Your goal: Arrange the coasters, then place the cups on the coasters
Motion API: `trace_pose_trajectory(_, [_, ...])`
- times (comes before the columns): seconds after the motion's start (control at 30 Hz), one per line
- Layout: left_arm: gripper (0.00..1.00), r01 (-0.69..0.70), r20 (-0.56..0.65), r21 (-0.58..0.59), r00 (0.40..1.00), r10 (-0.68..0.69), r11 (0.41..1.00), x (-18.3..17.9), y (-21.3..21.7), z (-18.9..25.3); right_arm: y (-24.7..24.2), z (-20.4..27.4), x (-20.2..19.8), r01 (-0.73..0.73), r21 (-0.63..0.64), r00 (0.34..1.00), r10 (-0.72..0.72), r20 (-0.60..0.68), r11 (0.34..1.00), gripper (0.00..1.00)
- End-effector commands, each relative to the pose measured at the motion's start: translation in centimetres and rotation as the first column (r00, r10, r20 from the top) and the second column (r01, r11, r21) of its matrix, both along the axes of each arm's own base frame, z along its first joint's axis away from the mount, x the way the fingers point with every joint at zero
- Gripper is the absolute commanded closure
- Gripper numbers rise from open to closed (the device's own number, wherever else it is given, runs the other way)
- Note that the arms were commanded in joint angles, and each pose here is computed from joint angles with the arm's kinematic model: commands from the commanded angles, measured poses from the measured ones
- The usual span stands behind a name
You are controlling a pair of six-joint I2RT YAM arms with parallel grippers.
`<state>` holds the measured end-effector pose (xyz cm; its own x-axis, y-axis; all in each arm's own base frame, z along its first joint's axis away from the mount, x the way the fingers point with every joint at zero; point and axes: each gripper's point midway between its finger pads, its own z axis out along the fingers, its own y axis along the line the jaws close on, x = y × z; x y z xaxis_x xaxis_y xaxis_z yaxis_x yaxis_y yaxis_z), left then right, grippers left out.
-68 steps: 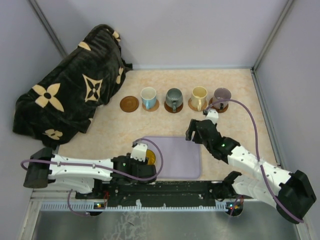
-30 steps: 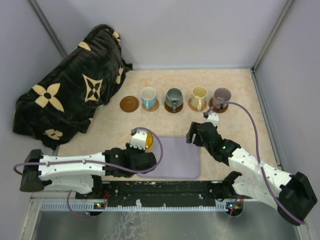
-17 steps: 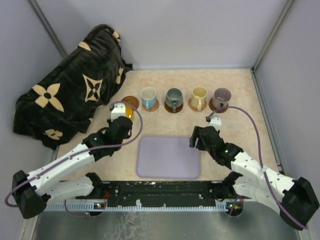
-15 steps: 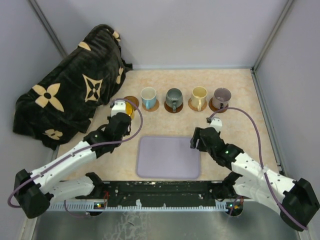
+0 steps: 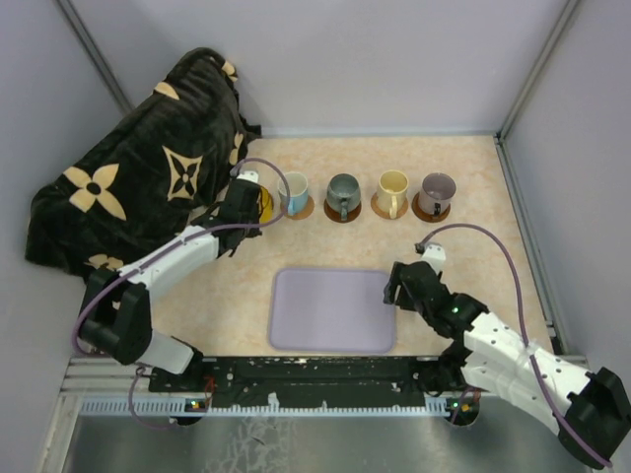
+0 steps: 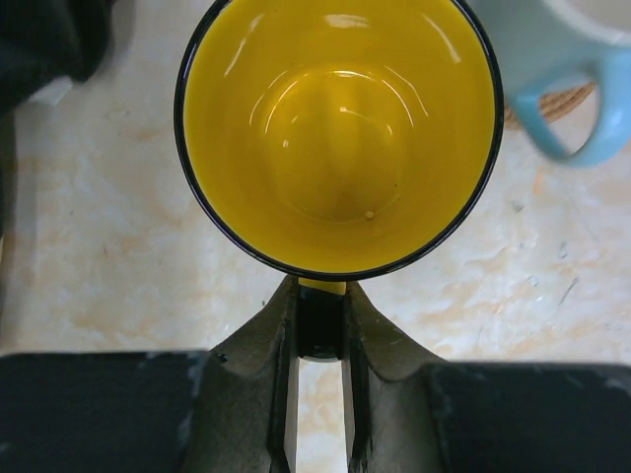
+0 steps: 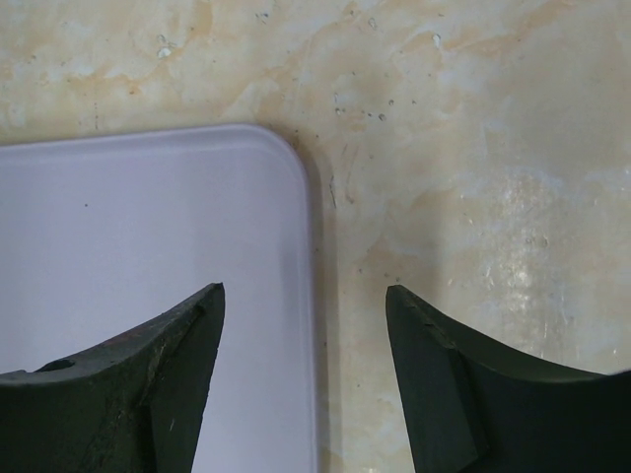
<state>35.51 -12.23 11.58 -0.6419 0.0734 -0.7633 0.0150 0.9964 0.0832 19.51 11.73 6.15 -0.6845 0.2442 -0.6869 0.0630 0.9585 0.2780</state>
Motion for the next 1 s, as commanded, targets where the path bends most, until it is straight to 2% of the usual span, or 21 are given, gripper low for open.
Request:
trace_pose_trajectory(0.0, [0.93, 0.031, 0.16, -0.089, 0.987, -0.016, 0.996, 5.3, -1.9, 5.5, -0.2, 0.2, 0.0, 0.025, 0.022, 1.0, -0.026, 0.012, 0.999, 0.33])
trace_pose_trajectory(0.4, [0.94, -0.008, 0.113, -0.097, 0.993, 0.019, 0.995, 9.9, -0.7, 3.1, 0.0, 0.3, 0.3, 0.023, 0.024, 1.0, -0.023, 0.015, 0.999, 0.33])
trace_pose_trajectory(0.73, [0.94, -0.009, 0.057, -0.079, 0.998, 0.013, 0.997, 10.4, -0.4, 0.5, 0.4, 0.3, 0.5, 0.017, 0.024, 1.0, -0.018, 0.008, 1.0, 0.33])
trace_pose_trajectory(0.97, [0.94, -0.023, 0.051, -0.067, 0.998, 0.026, 0.997, 10.5, 0.2, 0.2, 0.4, 0.3, 0.6, 0.019, 0.022, 1.0, -0.019, 0.006, 1.0, 0.33])
